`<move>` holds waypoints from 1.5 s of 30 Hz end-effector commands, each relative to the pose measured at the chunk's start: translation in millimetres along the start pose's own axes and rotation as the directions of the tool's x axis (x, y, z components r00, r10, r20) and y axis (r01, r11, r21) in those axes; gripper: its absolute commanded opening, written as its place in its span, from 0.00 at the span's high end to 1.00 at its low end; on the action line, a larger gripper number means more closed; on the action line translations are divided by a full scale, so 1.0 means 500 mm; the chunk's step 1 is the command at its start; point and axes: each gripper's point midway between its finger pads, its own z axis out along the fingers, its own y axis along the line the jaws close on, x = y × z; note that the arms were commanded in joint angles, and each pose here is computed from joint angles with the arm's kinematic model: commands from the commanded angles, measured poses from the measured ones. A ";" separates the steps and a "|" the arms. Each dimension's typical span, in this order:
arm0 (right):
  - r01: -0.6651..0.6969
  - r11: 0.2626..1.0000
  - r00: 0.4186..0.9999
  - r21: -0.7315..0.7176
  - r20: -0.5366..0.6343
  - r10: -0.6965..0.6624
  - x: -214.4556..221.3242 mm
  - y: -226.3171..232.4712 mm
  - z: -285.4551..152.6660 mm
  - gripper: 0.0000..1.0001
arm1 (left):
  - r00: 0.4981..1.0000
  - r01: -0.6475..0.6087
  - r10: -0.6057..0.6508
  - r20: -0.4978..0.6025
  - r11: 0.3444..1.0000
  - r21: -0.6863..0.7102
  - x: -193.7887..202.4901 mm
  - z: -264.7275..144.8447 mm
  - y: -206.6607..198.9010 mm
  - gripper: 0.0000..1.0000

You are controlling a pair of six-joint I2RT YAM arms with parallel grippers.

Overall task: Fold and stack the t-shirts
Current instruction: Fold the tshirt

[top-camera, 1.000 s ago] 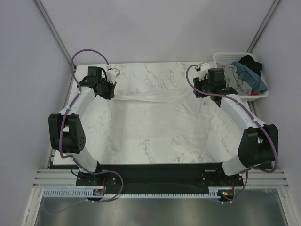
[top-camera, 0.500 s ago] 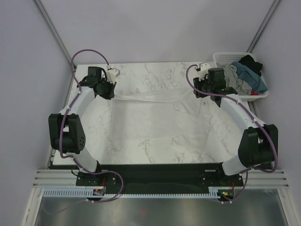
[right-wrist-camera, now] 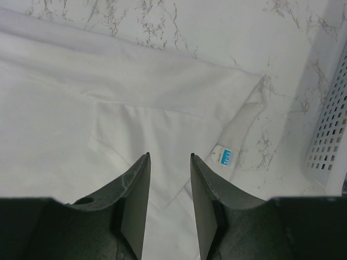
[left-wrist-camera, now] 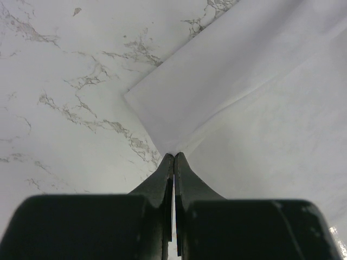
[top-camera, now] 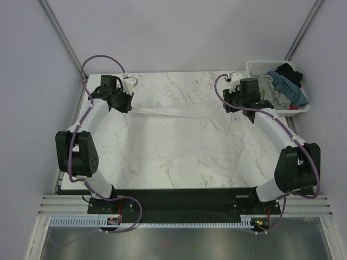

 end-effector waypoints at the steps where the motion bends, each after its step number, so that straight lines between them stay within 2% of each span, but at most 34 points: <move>1: 0.016 1.000 0.998 0.013 0.064 -0.017 -0.039 -0.003 -0.018 0.57 | 0.998 0.007 -0.006 0.065 1.000 -0.016 -0.048 -0.017 0.013 0.98; 45: 0.021 0.999 0.998 0.025 0.064 -0.022 -0.034 -0.007 -0.025 0.57 | 0.998 0.006 -0.005 0.068 1.000 -0.017 -0.052 -0.016 0.015 0.98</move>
